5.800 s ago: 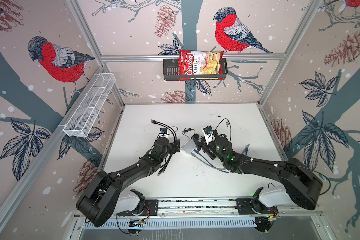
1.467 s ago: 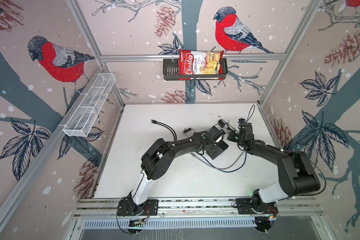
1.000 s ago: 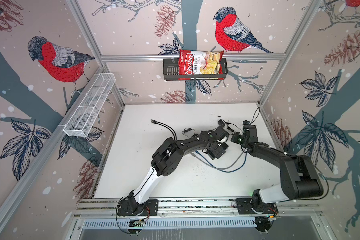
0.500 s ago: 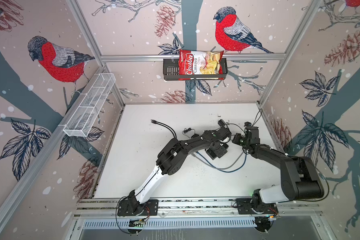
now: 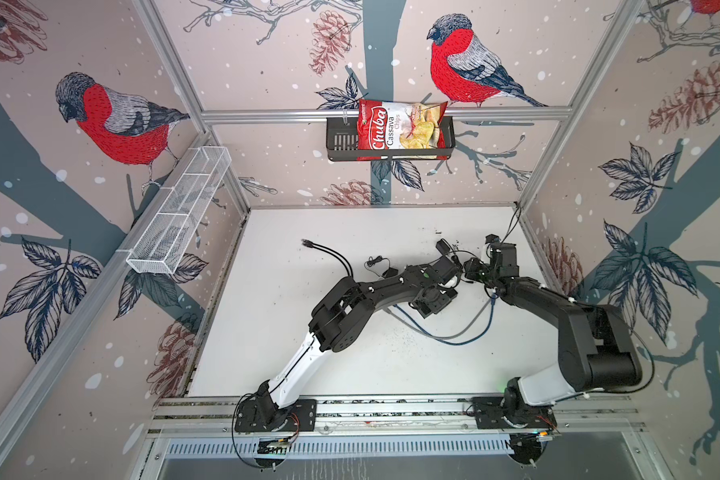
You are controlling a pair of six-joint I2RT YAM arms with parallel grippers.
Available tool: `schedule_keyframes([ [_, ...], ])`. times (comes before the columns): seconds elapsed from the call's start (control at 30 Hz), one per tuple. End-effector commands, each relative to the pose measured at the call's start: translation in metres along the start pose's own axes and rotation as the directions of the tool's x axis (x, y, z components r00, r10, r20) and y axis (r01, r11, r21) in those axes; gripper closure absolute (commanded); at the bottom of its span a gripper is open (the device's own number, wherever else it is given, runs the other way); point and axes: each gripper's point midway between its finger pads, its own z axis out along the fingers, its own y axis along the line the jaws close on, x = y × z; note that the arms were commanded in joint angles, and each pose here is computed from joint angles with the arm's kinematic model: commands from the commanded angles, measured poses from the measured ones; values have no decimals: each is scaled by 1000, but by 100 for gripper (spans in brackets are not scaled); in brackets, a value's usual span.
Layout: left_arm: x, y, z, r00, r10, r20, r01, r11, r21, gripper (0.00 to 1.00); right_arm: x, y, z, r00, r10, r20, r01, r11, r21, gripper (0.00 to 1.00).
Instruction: Insert the plug into the switch port
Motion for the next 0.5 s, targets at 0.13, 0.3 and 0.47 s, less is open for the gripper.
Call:
schedule_keyframes([
  [0.13,12,11,-6,999,24,-22,-25,998,-59,55,-26,11,-6,990,-131,44,132,991,-18,70],
  [0.3,1,21,-23,998,10,60,-3,994,-113,58,-36,18,-12,965,-242,101,243,970,1,67],
  [0.47,-15,29,-61,979,2,204,30,988,-153,58,-32,25,-14,893,-439,97,437,899,40,63],
])
